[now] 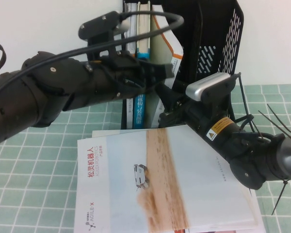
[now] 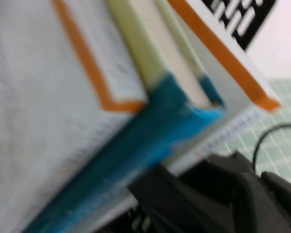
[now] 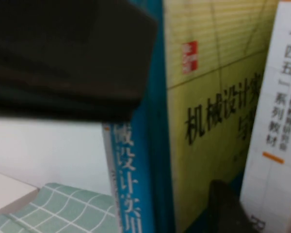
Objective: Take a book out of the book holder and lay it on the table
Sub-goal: Pick up the right side book from the book shelf
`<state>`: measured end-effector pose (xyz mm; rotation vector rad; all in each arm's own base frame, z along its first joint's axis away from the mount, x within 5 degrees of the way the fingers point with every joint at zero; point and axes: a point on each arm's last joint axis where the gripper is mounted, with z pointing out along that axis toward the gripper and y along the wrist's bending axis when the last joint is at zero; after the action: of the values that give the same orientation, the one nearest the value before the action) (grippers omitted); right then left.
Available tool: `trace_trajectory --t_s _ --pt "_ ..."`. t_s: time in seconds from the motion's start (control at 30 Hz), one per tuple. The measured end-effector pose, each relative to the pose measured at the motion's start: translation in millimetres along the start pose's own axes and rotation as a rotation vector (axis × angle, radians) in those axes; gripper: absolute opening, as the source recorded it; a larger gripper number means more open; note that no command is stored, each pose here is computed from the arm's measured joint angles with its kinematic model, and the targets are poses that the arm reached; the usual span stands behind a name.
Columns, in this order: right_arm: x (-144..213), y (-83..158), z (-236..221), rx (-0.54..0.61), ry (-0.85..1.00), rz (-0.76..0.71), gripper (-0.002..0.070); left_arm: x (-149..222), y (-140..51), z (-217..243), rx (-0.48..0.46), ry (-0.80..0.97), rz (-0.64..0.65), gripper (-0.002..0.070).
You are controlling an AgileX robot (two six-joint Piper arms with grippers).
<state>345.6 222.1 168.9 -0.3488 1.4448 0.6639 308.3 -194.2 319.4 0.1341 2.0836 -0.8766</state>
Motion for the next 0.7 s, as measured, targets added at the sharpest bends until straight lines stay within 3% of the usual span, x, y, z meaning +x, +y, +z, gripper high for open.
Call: trace_trajectory --t_s 0.17,0.37,0.7 --pt "0 -1 0 0.009 0.001 0.012 0.0248 8 -5.8 -3 0.054 0.099 0.038 -0.0003" --pt "-2 -1 0 0.013 0.004 -0.017 0.0245 9 -27.5 -36 0.162 0.194 0.140 -0.0003" --pt "-43 5 -4 0.050 0.008 -0.156 0.0245 -17 -65.6 -124 0.247 -0.025 0.312 -0.0002"
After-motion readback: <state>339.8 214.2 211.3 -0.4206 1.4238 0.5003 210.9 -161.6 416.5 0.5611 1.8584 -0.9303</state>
